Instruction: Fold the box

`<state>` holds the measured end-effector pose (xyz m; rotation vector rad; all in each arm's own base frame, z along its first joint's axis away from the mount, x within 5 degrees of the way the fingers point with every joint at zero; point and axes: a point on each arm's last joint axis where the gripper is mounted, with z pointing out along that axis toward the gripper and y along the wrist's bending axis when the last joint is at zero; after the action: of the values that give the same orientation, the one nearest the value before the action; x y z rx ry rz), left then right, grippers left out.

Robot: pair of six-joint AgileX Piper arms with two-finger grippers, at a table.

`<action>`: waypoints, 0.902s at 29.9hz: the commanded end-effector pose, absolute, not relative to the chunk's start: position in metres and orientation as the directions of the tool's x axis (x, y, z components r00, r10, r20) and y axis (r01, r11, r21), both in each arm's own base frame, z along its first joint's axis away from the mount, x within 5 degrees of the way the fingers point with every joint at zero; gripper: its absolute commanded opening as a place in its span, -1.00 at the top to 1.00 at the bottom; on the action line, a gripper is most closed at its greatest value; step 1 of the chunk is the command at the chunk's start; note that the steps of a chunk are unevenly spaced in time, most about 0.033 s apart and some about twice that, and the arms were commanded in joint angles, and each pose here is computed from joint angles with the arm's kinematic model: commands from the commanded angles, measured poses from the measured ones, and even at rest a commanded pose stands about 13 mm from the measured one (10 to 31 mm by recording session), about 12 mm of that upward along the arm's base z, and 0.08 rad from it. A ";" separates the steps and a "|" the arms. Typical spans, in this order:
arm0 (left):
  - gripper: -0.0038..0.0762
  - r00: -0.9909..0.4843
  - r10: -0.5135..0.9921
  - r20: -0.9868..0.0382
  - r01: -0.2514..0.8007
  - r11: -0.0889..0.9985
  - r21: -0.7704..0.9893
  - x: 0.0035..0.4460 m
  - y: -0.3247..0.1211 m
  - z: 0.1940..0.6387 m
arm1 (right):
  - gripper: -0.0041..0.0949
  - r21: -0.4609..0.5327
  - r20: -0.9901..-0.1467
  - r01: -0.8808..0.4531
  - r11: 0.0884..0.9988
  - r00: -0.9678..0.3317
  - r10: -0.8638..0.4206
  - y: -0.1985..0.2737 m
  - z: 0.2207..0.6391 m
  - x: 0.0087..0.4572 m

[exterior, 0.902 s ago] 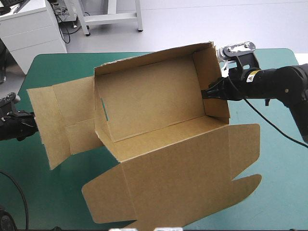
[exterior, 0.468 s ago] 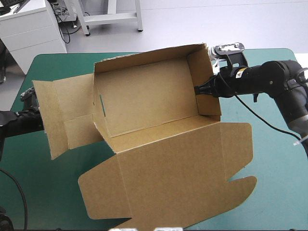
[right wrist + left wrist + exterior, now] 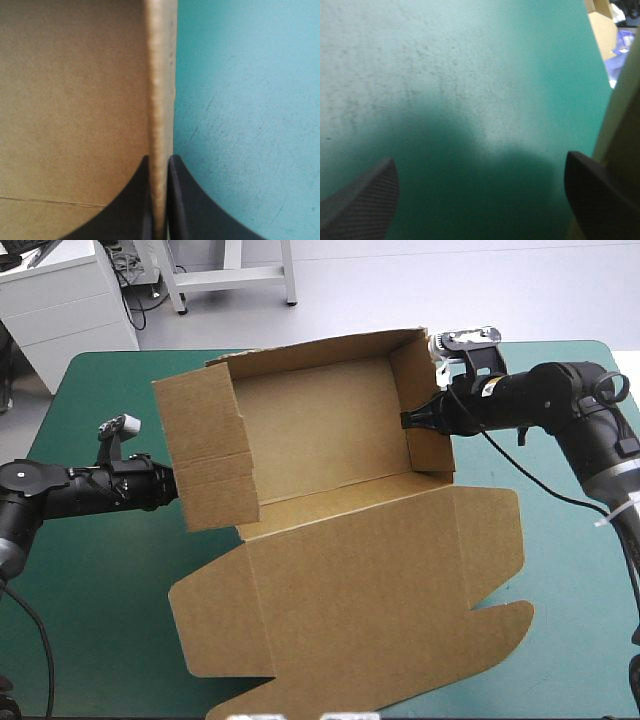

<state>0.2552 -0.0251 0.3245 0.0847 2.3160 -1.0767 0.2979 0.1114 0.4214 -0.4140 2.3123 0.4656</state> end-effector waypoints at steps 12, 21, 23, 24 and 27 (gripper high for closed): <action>-0.68 -0.749 -0.196 -0.632 0.541 0.370 -0.755 0.237 -0.051 0.372 | 0.96 0.201 -0.728 -0.342 0.918 -0.680 -0.094 0.086 0.428 0.307; -0.59 -0.729 -0.189 -0.658 0.570 0.363 -0.737 0.238 -0.054 0.381 | 0.96 0.200 -0.727 -0.340 0.919 -0.680 -0.093 0.086 0.428 0.307; -0.59 -0.723 -0.173 -0.669 0.589 0.352 -0.728 0.237 -0.059 0.385 | 0.96 0.200 -0.724 -0.342 0.918 -0.683 -0.097 0.086 0.428 0.306; -0.59 -0.719 -0.161 -0.676 0.601 0.343 -0.722 0.236 -0.063 0.388 | 0.96 0.200 -0.724 -0.343 0.918 -0.683 -0.098 0.087 0.428 0.306; -0.59 -0.711 -0.131 -0.691 0.630 0.319 -0.708 0.234 -0.076 0.394 | 0.95 0.201 -0.723 -0.342 0.918 -0.684 -0.097 0.087 0.428 0.306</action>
<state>0.2493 -0.0593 0.3658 0.3148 2.0377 -1.3184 0.3151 0.0869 0.4036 -0.3410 2.4171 0.3695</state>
